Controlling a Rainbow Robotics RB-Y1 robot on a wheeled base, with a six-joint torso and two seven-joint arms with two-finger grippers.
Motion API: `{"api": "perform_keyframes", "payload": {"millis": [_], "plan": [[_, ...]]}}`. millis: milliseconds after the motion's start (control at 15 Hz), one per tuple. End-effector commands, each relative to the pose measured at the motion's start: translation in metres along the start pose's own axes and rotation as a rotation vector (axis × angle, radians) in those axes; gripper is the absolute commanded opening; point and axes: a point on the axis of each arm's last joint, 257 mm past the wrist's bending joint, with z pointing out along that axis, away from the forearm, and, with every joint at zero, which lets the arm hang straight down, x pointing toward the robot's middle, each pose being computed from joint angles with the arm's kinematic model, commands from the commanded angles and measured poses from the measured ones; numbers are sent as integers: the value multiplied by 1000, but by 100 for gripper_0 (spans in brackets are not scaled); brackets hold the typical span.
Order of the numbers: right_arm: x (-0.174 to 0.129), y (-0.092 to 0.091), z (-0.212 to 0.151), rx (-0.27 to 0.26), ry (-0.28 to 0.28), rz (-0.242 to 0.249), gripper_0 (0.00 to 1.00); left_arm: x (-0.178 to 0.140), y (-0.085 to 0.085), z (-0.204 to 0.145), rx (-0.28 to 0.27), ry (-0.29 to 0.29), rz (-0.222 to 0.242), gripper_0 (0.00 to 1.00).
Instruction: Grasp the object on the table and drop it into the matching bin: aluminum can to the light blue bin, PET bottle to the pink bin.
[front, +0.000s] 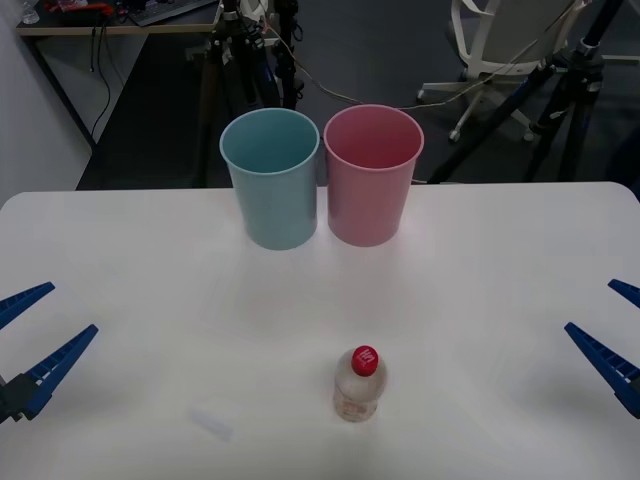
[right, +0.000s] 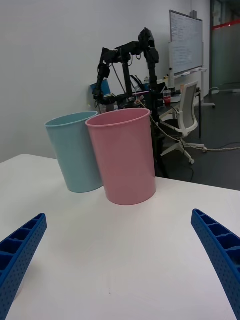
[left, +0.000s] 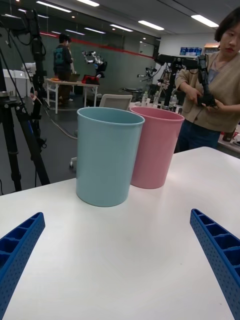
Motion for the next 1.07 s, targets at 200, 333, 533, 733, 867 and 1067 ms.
{"api": "perform_keyframes", "payload": {"millis": [200, 333, 533, 733, 867, 1067], "plan": [[-6, -4, 7, -3, -43, 18, 100, 0, 0, 0, 0, 0, 0, 100], [-4, -3, 7, -9, -38, 24, 100, 0, 0, 0, 0, 0, 0, 100], [2, 2, 7, -25, -15, 13, 100, 0, 0, 0, 0, 0, 0, 100], [18, 17, 6, -78, 40, -44, 100, 0, 0, 0, 0, 0, 0, 100], [25, 27, 2, -117, 59, -104, 100, 0, 0, 0, 0, 0, 0, 100], [38, 38, -12, -191, 80, -145, 100, 0, 0, 0, 0, 0, 0, 100]]}}
